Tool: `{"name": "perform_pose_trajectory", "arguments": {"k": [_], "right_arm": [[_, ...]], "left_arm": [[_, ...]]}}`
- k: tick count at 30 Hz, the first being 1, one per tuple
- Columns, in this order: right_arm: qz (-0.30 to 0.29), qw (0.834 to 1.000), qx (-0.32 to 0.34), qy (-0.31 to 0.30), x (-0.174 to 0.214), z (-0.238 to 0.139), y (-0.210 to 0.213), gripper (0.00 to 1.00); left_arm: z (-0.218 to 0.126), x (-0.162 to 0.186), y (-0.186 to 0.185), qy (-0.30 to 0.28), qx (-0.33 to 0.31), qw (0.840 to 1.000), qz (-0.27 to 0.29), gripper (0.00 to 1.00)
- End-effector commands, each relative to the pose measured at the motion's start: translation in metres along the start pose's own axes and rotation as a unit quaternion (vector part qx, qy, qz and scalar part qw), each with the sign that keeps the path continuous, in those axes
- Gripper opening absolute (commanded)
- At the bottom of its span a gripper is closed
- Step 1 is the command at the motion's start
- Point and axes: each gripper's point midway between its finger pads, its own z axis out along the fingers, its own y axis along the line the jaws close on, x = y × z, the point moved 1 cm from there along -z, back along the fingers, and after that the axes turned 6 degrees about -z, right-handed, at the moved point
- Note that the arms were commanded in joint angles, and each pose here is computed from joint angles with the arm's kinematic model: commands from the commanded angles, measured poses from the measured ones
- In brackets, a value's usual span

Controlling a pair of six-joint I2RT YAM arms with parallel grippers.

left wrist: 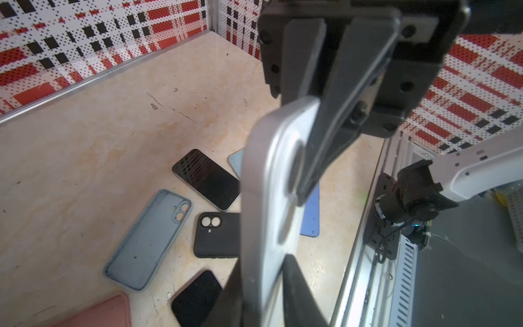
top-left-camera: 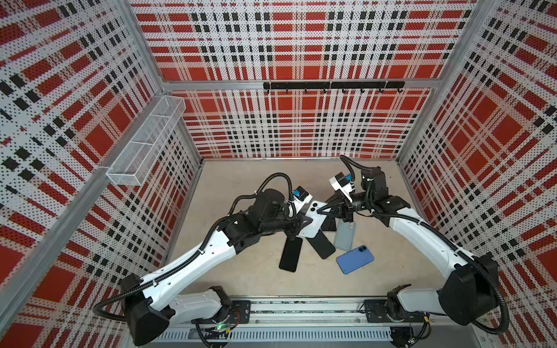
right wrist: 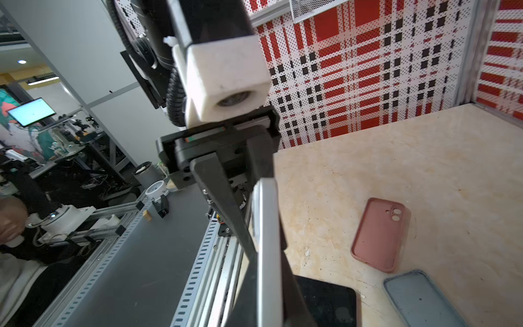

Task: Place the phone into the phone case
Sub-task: 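Grasp the white phone's edge with the right gripper beside the left gripper, then open the left gripper while the right gripper pulls back the white phone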

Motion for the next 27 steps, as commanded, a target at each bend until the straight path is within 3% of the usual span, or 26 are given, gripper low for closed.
{"name": "perform_pose_trajectory", "arguments": {"k": [1, 5, 7, 13, 17, 20, 23, 25, 27], "right_arm": [[-0.049, 0.998, 0.042, -0.006, -0.014, -0.002, -0.012, 0.0], [-0.053, 0.996, 0.072, -0.001, -0.016, -0.004, -0.019, 0.0], [-0.057, 0.993, 0.103, 0.004, -0.015, -0.007, -0.027, 0.17], [-0.095, 0.978, 0.187, 0.007, -0.029, -0.025, -0.039, 0.4], [-0.129, 0.953, 0.274, -0.001, -0.04, -0.052, -0.045, 0.58], [-0.163, 0.923, 0.347, -0.022, -0.044, -0.074, -0.045, 0.78], [-0.162, 0.881, 0.439, -0.07, -0.058, -0.101, -0.045, 1.0], [-0.115, 0.847, 0.506, -0.115, -0.068, -0.127, -0.047, 1.0], [-0.025, 0.804, 0.574, -0.153, -0.069, -0.157, -0.052, 1.0]], "left_arm": [[0.0, -0.009, -0.011, -0.027, 0.011, 0.999, 0.013, 0.11], [0.0, -0.013, -0.007, -0.04, -0.003, 0.999, 0.011, 0.01], [0.001, -0.015, -0.003, -0.047, -0.013, 0.999, 0.006, 0.0], [-0.003, -0.024, 0.013, -0.071, -0.066, 0.995, 0.003, 0.0], [-0.011, -0.03, 0.03, -0.099, -0.124, 0.987, 0.026, 0.0], [-0.019, -0.036, 0.04, -0.133, -0.168, 0.975, 0.054, 0.0], [-0.027, -0.04, 0.048, -0.158, -0.207, 0.961, 0.093, 0.0], [-0.027, -0.041, 0.05, -0.155, -0.232, 0.951, 0.136, 0.0], [-0.024, -0.04, 0.051, -0.143, -0.257, 0.937, 0.186, 0.0]]}}
